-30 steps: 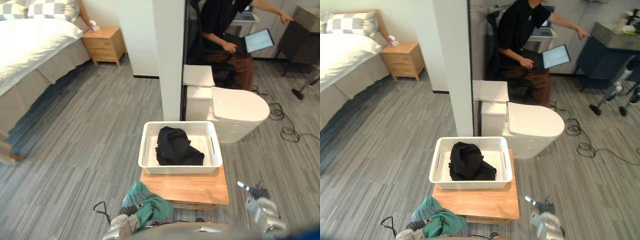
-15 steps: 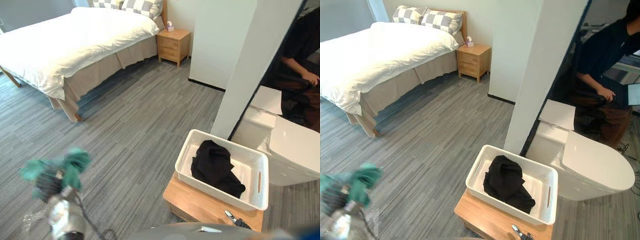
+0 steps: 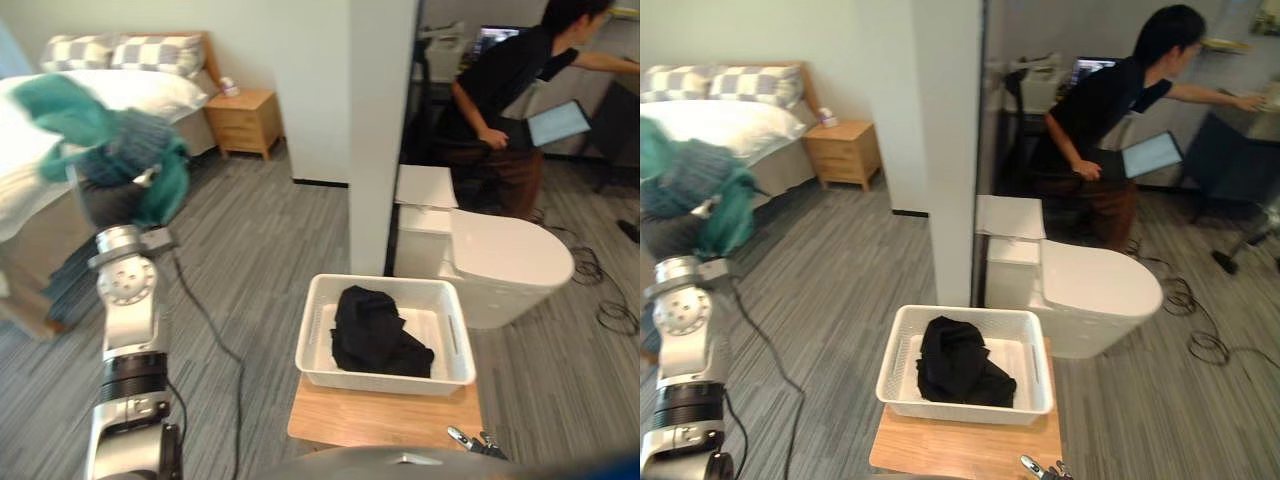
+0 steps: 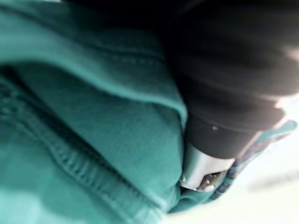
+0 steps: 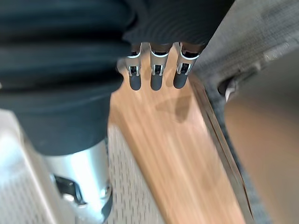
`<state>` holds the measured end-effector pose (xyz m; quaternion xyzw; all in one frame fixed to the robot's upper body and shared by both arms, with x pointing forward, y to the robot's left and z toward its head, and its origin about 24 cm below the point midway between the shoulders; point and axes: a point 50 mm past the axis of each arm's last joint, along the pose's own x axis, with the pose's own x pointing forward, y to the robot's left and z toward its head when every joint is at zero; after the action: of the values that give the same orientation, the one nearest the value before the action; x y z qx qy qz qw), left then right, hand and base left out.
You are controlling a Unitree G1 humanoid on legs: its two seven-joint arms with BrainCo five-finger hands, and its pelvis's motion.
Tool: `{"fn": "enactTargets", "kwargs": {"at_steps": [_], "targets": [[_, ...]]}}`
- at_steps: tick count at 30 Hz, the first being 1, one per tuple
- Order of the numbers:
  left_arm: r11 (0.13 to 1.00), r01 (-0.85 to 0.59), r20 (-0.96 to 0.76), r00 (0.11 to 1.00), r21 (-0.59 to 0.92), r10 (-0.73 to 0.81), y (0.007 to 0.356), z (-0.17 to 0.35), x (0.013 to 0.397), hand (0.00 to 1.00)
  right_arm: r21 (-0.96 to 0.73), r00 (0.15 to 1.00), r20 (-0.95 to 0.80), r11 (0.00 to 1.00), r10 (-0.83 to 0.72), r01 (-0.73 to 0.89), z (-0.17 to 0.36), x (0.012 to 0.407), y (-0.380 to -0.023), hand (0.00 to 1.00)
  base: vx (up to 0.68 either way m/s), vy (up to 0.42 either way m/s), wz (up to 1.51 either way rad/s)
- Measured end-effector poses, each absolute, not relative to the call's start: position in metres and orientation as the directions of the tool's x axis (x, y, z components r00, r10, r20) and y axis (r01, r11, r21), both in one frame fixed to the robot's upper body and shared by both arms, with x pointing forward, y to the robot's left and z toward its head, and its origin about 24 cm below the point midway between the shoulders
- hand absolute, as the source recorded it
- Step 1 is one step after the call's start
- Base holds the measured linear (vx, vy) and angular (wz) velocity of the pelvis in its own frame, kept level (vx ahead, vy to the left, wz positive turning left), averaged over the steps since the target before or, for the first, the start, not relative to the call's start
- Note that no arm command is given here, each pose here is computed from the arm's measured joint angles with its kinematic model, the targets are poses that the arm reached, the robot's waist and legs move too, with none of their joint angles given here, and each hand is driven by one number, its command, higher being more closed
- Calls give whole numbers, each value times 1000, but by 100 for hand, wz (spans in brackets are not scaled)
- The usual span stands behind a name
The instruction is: Tidy the bed and pick cloth on bed and put in laundry
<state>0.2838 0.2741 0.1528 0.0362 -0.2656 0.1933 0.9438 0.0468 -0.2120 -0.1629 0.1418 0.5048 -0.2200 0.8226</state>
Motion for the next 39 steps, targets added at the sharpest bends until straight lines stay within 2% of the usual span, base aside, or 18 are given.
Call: {"fn": "enactTargets", "kwargs": {"at_steps": [5, 13, 18, 23, 26, 29, 34, 39], "targets": [[979, -184, 477, 871, 90, 120, 229, 143, 295, 100, -40, 353, -905, 873, -239, 487, -163, 30, -218, 0, -89, -121, -37], [980, 34, 512, 849, 196, -131, 182, 155, 292, 100, -65, 327, -913, 879, -243, 472, -164, 26, -220, 0, -74, -33, -17], [965, 106, 480, 851, 240, -213, 165, 153, 291, 100, -69, 325, -913, 881, -245, 468, -164, 26, -220, 0, -40, 1, -10], [965, 154, 342, 913, 213, -221, 151, 127, 298, 100, -68, 330, -912, 885, -241, 460, -164, 28, -218, 0, -40, -7, -9], [971, 147, 165, 970, 189, -179, 152, 88, 305, 100, -68, 333, -912, 887, -241, 456, -164, 30, -216, 0, -34, -13, -14], [972, 135, -23, 991, 194, -133, 161, 49, 302, 100, -73, 332, -913, 895, -237, 440, -164, 32, -214, 0, -37, -16, -7], [972, 138, -247, 965, 192, -89, 172, -3, 279, 100, -70, 330, -917, 905, -224, 420, -164, 34, -211, 0, -32, -14, -2], [973, 121, -370, 928, 194, -41, 183, -33, 262, 100, -72, 329, -918, 911, -220, 406, -164, 34, -209, 0, -16, -16, -3]]}}
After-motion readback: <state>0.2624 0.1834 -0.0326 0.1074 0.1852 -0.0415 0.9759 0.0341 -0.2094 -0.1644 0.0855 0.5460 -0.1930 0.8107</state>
